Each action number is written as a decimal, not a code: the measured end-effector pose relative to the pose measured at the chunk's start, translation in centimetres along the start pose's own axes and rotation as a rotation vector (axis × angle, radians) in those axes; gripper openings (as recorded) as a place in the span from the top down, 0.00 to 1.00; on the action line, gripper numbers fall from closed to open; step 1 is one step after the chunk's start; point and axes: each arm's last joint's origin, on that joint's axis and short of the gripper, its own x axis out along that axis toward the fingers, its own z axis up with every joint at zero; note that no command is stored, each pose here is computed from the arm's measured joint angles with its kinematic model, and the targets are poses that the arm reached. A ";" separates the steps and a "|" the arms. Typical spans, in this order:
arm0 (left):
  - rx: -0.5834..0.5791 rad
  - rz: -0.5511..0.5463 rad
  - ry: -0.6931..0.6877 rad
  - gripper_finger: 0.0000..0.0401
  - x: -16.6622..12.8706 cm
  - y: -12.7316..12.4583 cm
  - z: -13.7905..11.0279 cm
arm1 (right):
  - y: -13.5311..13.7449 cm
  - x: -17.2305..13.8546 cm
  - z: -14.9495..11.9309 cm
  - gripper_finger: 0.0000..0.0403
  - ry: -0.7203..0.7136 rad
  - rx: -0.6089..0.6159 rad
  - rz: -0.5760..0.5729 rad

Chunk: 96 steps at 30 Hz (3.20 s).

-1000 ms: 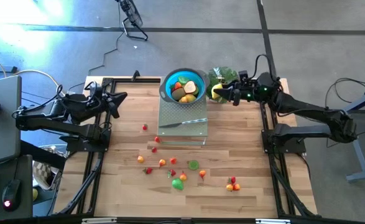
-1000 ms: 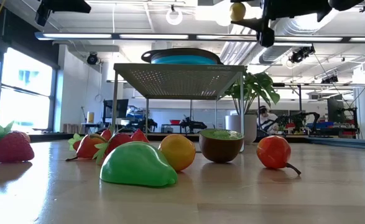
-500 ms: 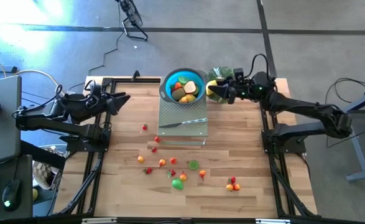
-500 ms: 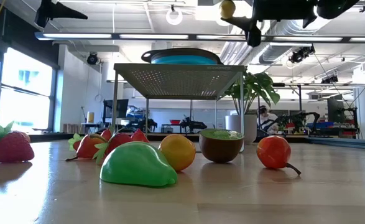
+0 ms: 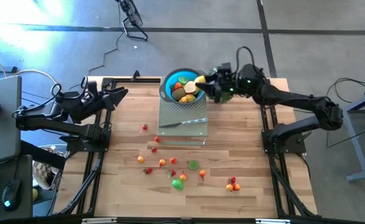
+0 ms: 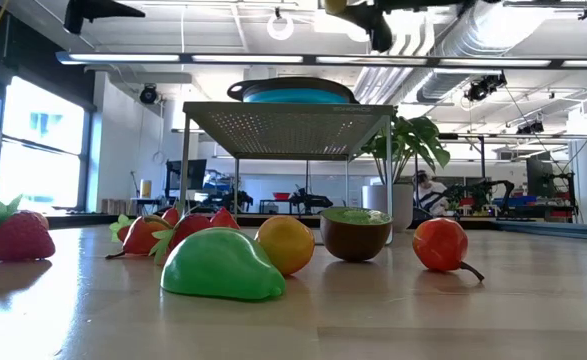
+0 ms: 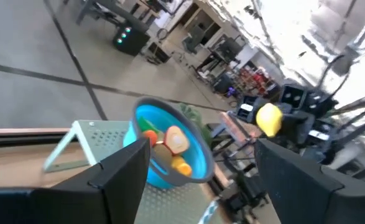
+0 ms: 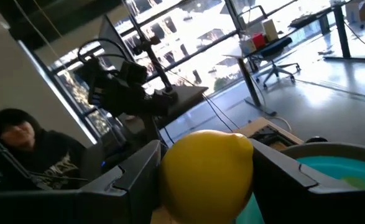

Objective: Pick & Place Fruit
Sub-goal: Put the yellow lemon in the blue bowl on the shelf, then put the red strawberry in the blue bowl on the shelf

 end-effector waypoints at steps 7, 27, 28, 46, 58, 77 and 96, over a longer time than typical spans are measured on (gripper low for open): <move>0.087 0.024 0.014 0.35 0.0 0.2 -0.2 | -0.1 2.6 0.8 0.49 0.052 -0.003 -0.043; 0.248 0.006 0.006 0.46 -0.8 0.6 0.3 | -1.7 7.6 0.4 0.49 0.113 0.011 -0.099; 0.253 0.004 0.004 0.46 -0.9 0.7 0.4 | -1.7 7.8 0.5 0.49 0.109 0.007 -0.098; 0.261 -0.006 -0.015 0.46 -1.3 0.8 0.8 | -1.2 9.8 0.1 0.49 0.154 -0.086 -0.142; 0.294 -0.003 -0.011 0.46 -1.2 0.8 0.7 | -0.4 9.6 -2.5 0.49 0.344 -0.155 -0.237; 0.298 0.000 -0.007 0.46 -1.2 0.9 0.6 | -1.0 8.7 -3.8 0.45 0.474 -0.325 -0.443; 0.305 -0.009 0.013 0.46 -1.2 0.9 0.5 | 1.9 5.3 0.5 0.33 0.340 -0.331 -0.352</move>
